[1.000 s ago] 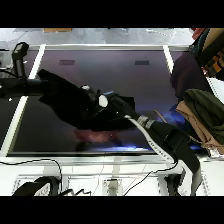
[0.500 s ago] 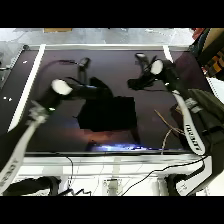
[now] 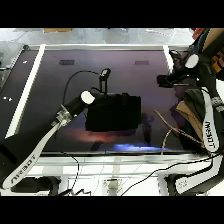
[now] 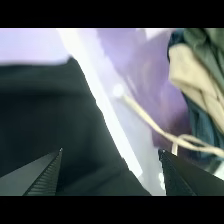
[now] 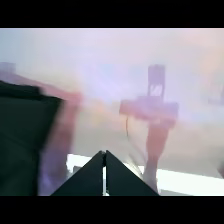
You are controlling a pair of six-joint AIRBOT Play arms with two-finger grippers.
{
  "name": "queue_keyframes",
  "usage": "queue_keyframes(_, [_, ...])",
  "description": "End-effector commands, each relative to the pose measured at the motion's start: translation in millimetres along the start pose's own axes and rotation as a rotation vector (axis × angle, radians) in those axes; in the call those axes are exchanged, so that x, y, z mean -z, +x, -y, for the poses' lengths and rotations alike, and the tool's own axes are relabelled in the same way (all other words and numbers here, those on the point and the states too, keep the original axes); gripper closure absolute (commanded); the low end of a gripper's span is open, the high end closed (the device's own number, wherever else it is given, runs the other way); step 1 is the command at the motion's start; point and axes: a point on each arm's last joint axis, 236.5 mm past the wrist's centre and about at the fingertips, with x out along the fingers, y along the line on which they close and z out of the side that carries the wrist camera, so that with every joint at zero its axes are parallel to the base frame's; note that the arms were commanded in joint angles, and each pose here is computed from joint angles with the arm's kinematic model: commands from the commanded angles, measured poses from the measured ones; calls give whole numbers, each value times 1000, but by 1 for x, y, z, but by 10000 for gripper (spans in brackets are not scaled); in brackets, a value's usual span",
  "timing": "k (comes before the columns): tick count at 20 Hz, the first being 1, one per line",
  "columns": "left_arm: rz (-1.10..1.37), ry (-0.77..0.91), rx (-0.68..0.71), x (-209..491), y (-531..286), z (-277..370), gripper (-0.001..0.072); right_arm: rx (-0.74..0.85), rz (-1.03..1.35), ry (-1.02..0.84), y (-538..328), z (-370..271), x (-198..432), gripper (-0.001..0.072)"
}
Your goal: Fold the clothes and pants, and hang the long-sleeved shirts on hangers.
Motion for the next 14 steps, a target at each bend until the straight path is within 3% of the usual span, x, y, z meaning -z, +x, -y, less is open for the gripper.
queue_keyframes(1, [82, 57, -34, -35, -27, -13, -13, -138, -92, 38, 18, 22, 40, 684])
queue_keyframes(4, [135, 77, -71, -58, -51, -26, -13, -436, -167, 109, 48, -27, 83, 658])
queue_keyframes(5, [145, 74, -77, -62, -55, -29, -13, -505, -184, 148, 59, -43, 95, 472])
queue_keyframes(6, [148, 73, -80, -63, -56, -31, -13, -540, -194, 195, 70, -55, 104, 161])
queue_keyframes(7, [149, 72, -81, -63, -56, -32, -13, -547, -196, 223, 81, -62, 110, -7])
queue_keyframes(14, [147, 74, -81, -63, -56, -31, -13, -453, -111, 260, 126, -113, 99, 1])
